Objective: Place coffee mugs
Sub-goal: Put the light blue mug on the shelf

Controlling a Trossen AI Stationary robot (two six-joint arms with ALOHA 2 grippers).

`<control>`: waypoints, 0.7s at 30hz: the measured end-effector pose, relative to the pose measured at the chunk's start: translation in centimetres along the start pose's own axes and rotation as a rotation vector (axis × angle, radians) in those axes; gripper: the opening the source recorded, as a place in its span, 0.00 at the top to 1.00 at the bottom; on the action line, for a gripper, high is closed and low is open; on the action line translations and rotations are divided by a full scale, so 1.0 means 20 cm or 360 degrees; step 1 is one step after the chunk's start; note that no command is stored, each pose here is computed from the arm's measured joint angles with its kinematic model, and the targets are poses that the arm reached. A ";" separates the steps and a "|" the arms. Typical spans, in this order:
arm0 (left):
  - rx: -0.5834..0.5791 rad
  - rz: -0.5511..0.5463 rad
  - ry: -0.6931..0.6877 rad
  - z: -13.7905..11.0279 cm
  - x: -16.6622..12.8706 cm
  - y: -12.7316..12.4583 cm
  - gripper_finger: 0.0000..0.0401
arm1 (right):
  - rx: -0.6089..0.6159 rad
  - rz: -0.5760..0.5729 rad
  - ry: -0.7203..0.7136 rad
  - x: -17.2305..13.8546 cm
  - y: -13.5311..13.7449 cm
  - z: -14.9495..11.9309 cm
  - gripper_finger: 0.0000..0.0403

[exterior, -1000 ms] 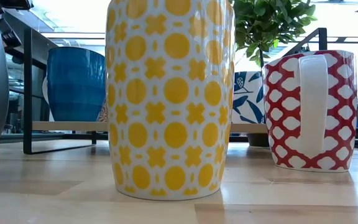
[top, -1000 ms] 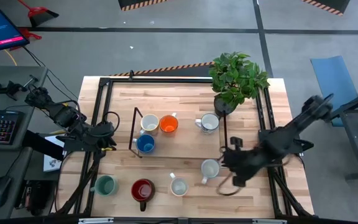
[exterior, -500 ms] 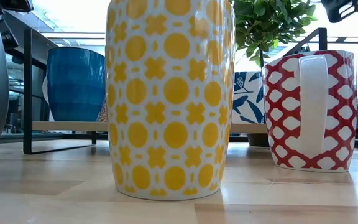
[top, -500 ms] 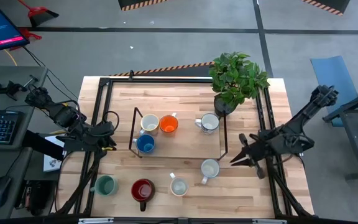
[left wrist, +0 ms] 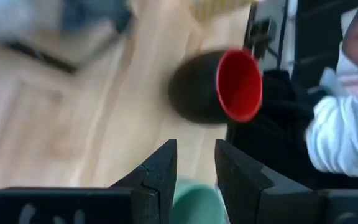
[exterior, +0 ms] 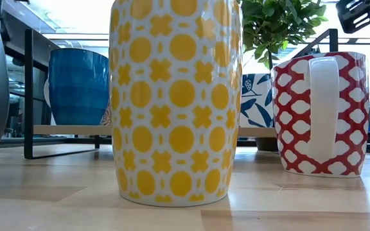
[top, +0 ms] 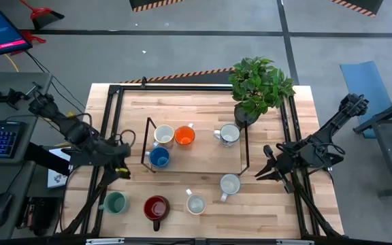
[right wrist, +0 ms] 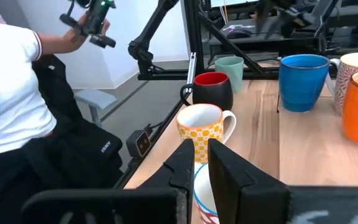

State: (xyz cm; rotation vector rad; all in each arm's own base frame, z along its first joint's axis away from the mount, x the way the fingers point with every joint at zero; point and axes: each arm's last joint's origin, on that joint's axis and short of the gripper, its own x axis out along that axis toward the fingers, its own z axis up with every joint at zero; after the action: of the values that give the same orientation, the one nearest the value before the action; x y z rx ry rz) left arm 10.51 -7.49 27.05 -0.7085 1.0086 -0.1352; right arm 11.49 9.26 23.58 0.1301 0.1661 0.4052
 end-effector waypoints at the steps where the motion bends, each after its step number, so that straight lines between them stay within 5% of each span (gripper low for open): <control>1: -0.0026 0.0006 0.0060 -0.01 0.02 -0.01 0.75 | 0.0006 -0.0006 -0.0001 0.00 0.00 0.00 0.93; 7: -0.0118 0.0176 0.0374 -0.05 0.15 -0.03 0.73 | 0.0004 -0.0036 -0.0006 0.00 0.00 0.00 0.93; 21: -0.0173 0.0351 0.0608 -0.10 0.35 -0.08 0.72 | -0.0017 -0.0094 0.0047 0.00 -0.01 -0.02 0.93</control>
State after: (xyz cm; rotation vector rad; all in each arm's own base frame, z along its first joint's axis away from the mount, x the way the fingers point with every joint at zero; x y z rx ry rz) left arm 13.02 -12.62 22.23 -0.6780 1.4617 -0.0227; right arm 11.53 9.11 23.16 0.1086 0.1966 0.3495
